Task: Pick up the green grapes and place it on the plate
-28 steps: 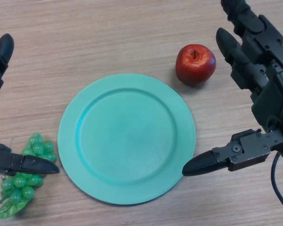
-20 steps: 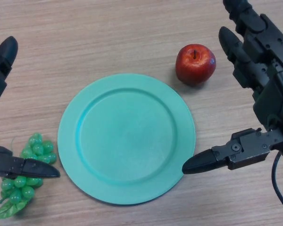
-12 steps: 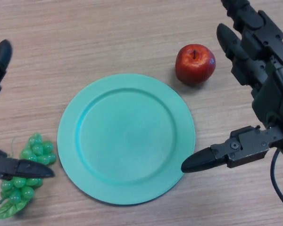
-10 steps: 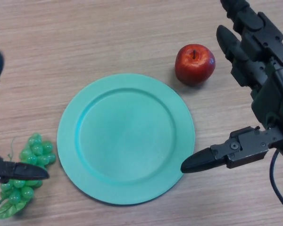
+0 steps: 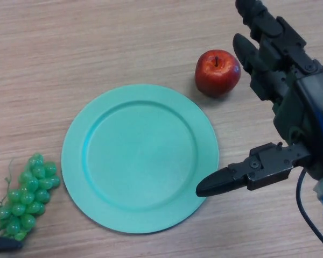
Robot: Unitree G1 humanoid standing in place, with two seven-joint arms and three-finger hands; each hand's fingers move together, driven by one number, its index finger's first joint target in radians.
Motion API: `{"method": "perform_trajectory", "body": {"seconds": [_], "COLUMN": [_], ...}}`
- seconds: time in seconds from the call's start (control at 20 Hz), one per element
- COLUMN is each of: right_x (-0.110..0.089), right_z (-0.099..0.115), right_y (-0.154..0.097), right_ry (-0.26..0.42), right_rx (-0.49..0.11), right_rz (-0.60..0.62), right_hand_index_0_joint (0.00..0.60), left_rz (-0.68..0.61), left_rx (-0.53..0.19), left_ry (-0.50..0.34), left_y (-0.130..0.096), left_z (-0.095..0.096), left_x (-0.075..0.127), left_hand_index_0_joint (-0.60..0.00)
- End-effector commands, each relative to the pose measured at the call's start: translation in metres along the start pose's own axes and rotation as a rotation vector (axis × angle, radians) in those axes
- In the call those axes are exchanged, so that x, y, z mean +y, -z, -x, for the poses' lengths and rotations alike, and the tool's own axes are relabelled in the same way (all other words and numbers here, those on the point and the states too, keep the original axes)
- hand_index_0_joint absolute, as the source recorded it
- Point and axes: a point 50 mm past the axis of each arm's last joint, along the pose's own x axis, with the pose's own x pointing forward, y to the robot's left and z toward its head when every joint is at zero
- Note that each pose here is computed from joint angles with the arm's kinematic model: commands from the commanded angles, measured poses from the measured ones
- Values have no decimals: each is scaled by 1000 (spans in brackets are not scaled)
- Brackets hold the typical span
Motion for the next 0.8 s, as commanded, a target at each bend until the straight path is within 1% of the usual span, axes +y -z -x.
{"method": "perform_trajectory", "body": {"seconds": [0.05, 0.1, 0.25, 0.35, 0.4, 0.5, 0.55, 0.6, 0.65, 0.7, 0.75, 0.8], "right_x": [3, 4, 6, 7, 8, 9, 9, 9, 8, 8, 8, 7], "right_z": [2, 2, 2, 3, 3, 4, 4, 4, 5, 6, 7, 8], "right_y": [-24, -26, -28, -31, -32, -34, -34, -35, -35, -35, -35, -35], "right_ry": [9, 4, 2, 0, -1, 0, 0, 1, 2, 3, 5, 5], "right_rx": [-181, -181, -191, -199, -208, -219, -220, -221, -222, -223, -225, -232], "right_rz": [2, -6, -13, -13, -18, -34, -35, -36, -38, -42, -48, -53], "right_hand_index_0_joint": [0, 0, 0, 0, 0, 0, 0, 0, 0, 0, 0, 0], "left_rz": [-134, -138, -144, -154, -190, -207, -206, -200, -203, -246, -316, -391], "left_rx": [-173, -162, -144, -138, -135, -120, -119, -118, -116, -117, -120, -119], "left_ry": [-65, -63, -43, -16, 20, 33, 30, 22, 22, 39, 53, 66], "left_y": [-23, -17, -10, -7, -4, -1, -1, -1, -1, 1, 4, 9], "left_z": [-3, -5, -9, -10, -8, -9, -10, -10, -10, -7, -6, -4], "left_x": [12, 6, -10, -21, -29, -36, -36, -36, -35, -36, -37, -38], "left_hand_index_0_joint": [0, 0, 0, 0, 0, 0, -49, -199, -299, -449, -550, -600]}}
